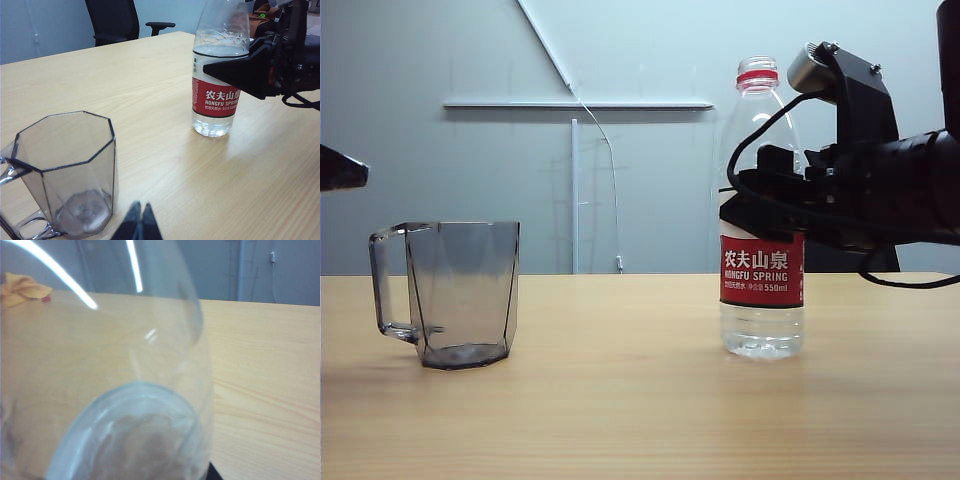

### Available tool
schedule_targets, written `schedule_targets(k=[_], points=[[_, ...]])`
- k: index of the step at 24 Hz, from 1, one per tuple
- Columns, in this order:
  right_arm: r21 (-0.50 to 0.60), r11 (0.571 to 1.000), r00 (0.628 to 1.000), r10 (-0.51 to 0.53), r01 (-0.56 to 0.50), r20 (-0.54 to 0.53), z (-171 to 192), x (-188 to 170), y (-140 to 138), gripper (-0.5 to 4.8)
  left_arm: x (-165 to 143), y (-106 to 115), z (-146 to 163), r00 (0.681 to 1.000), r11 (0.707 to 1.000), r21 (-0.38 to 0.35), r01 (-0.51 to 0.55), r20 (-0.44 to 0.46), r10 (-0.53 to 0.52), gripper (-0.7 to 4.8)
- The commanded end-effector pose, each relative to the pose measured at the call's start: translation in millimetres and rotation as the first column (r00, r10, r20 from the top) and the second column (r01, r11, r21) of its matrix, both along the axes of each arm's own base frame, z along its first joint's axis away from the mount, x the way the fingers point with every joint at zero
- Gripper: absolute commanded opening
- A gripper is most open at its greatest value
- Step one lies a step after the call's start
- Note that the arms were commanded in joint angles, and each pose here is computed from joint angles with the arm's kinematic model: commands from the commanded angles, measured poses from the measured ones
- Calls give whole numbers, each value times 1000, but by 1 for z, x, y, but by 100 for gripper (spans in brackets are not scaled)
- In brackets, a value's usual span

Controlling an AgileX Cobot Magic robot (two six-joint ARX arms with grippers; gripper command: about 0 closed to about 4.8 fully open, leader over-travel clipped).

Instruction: Pick up the mineral water bottle on the table and pour water into the mug until it's half full.

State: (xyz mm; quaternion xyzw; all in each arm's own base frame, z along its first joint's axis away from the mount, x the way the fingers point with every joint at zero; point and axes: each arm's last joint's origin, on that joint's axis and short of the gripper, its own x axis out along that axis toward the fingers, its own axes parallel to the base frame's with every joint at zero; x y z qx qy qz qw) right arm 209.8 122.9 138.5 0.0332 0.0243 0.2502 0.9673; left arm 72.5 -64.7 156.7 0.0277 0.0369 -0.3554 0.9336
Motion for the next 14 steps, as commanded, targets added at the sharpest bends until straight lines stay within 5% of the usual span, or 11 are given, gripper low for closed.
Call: schedule_targets(k=[1, 8, 14], points=[[4, 1000, 997, 4, -4, 79, 10, 1, 1, 250, 3, 3, 2, 999, 999, -9, -39, 5, 39, -2], [-193, 980, 989, 77, -53, 122, 30, 3, 18, 250, 12, 18, 2, 976, 976, -10, -218, 6, 218, -2], [-549, 824, 961, 246, -138, 127, 62, 14, 67, 250, 18, 30, 2, 935, 935, -9, -354, 5, 354, -2]])
